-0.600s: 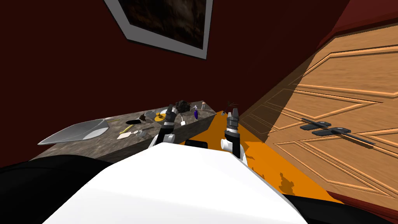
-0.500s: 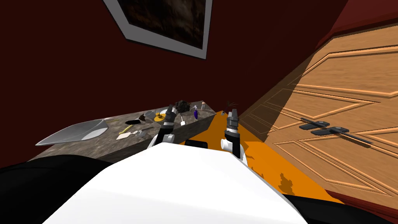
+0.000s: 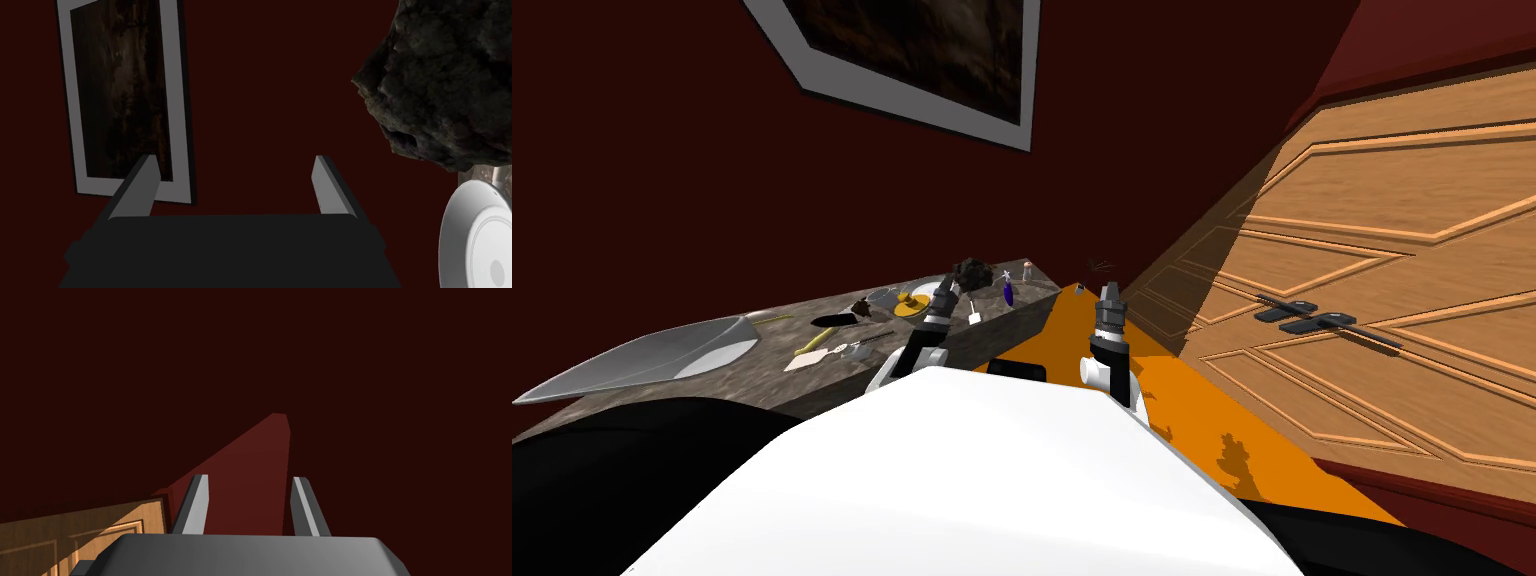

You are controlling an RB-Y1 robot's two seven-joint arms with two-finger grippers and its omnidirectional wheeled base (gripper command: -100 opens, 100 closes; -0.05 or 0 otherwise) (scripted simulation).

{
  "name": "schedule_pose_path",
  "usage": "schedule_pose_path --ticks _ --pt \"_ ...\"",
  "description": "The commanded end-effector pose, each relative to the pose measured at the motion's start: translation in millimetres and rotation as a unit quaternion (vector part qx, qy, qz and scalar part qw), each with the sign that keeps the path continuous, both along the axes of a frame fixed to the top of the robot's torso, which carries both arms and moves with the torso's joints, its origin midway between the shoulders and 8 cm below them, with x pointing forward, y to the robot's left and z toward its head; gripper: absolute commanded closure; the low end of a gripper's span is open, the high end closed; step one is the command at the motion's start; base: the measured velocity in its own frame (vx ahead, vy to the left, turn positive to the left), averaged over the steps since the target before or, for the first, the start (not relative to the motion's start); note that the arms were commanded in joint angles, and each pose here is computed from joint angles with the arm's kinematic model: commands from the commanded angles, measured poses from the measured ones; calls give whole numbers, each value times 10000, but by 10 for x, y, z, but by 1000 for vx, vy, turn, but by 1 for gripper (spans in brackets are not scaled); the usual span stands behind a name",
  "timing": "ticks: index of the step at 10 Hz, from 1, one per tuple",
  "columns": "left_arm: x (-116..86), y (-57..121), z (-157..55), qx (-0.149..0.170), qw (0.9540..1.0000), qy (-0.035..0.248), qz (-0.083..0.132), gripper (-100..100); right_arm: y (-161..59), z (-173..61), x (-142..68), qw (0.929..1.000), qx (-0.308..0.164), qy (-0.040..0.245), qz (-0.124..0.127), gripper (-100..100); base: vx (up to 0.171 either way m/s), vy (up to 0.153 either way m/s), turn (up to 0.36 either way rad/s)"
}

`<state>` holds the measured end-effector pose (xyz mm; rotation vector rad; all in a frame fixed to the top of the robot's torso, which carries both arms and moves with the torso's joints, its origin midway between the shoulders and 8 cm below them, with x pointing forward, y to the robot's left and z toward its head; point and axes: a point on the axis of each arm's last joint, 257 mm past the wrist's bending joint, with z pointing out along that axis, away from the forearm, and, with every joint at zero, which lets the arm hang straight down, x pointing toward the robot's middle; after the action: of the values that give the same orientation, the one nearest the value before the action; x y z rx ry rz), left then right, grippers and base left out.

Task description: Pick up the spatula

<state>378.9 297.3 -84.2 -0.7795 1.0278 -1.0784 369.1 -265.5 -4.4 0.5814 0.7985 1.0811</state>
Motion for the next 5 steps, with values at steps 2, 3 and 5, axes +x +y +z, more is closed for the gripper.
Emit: schedule_pose_path --ticks 2,3,5 --pt "-7 322 -176 266 9984 467 173 -100 0 0 0 10000 0 0 0 0 32 -107 -169" --pt "-1 326 -194 282 9982 509 172 -100 0 0 0 10000 0 0 0 0 18 -67 -35" --pt "-19 611 -296 482 9946 856 337 -100 0 0 0 10000 0 0 0 0 17 -72 -154"
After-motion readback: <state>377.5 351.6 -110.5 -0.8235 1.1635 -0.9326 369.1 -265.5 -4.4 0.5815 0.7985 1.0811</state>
